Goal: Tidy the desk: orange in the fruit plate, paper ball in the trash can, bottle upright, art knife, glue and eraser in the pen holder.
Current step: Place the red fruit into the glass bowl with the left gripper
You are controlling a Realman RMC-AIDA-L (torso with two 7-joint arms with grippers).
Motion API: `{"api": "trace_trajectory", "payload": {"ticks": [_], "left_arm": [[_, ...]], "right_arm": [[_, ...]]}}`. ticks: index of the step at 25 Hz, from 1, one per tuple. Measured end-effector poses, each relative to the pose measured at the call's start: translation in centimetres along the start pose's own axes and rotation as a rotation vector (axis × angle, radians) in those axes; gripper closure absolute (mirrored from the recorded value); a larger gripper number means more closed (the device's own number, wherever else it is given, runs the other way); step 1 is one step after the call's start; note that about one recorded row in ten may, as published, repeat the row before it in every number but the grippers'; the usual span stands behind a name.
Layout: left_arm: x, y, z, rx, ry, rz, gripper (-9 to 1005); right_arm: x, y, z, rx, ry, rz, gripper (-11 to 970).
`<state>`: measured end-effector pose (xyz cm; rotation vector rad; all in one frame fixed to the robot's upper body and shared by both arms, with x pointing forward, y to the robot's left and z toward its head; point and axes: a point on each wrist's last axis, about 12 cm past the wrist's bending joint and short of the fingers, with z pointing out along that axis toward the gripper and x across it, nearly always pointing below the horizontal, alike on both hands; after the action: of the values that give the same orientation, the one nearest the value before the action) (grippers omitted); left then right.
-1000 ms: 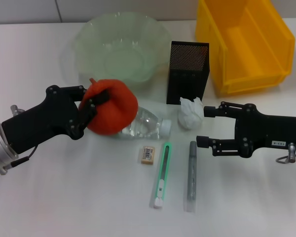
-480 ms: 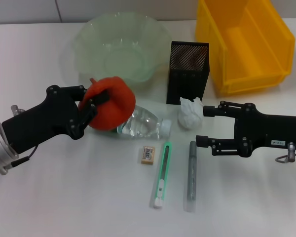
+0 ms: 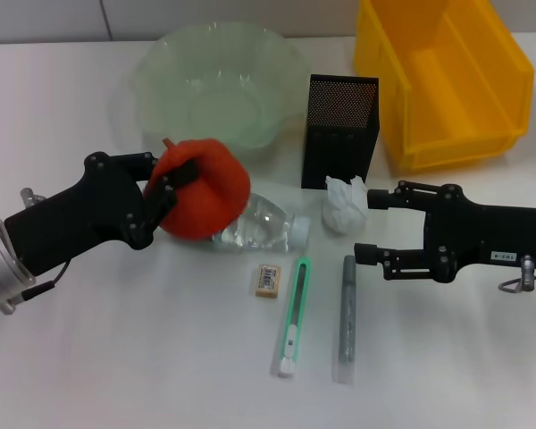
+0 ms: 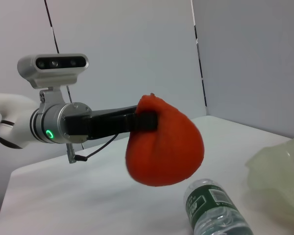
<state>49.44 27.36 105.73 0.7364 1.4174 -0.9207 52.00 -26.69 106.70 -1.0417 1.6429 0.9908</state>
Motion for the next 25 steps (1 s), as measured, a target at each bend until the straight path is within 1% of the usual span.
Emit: {"api": "trace_trajectory", "payload": {"ticks": [7,9,10,11,12,13,14,15,16,17,20,21,22,24,25], "left_arm": [[0.1,0.1,0.5,-0.007,0.003,-0.012,936],[0.0,0.4,1.2,-0.019,-0.015,-0.018,936],[0.0,0.4,1.2,-0.019,-0.015,-0.018,936],[-0.2,0.9,2.1,-0.037,-0.032,-0.022,936],[-0.2,0.9,2.1,-0.037,-0.032,-0.022,936],[-0.3,1.1,2.7,-0.046,-0.038,-0.023,936],[-0.6,1.8,4.2,-0.073,-0.045,-0.019,936],[-0.6,1.8,4.2,-0.073,-0.045,-0.019,936],[-0.9,2.6,6.3,-0.115,-0.047,-0.006,936],[-0.9,2.6,6.3,-0.115,-0.047,-0.006,936],[-1.4,3.9,9.4,-0.187,-0.025,0.014,937],[-1.8,4.8,11.2,-0.235,-0.003,0.008,937],[-1.8,4.8,11.2,-0.235,-0.003,0.008,938],[-2.3,5.9,13.1,-0.301,0.028,-0.002,935],[-2.3,5.9,13.1,-0.301,0.028,-0.002,933]], "right_arm": [[0.0,0.0,0.0,0.001,0.0,0.0,168],[0.1,0.0,-0.1,0.007,-0.004,0.003,168],[0.1,0.0,-0.1,0.007,-0.004,0.003,169],[0.1,0.0,-0.1,0.013,-0.008,0.007,169],[0.1,0.0,-0.1,0.013,-0.008,0.007,169],[0.1,0.0,-0.2,0.016,-0.01,0.008,169],[0.2,0.0,-0.3,0.02,-0.012,0.01,169],[0.2,0.0,-0.3,0.02,-0.012,0.01,169],[0.2,0.0,-0.3,0.022,-0.012,0.012,169],[0.3,0.1,-0.3,0.023,-0.013,0.014,169],[0.4,0.2,-0.4,0.025,-0.013,0.017,170],[0.5,0.2,-0.4,0.025,-0.014,0.018,170],[0.5,0.2,-0.4,0.025,-0.014,0.018,170],[0.5,0.3,-0.3,0.025,-0.015,0.011,170],[0.5,0.3,-0.3,0.025,-0.015,0.011,171]]}}
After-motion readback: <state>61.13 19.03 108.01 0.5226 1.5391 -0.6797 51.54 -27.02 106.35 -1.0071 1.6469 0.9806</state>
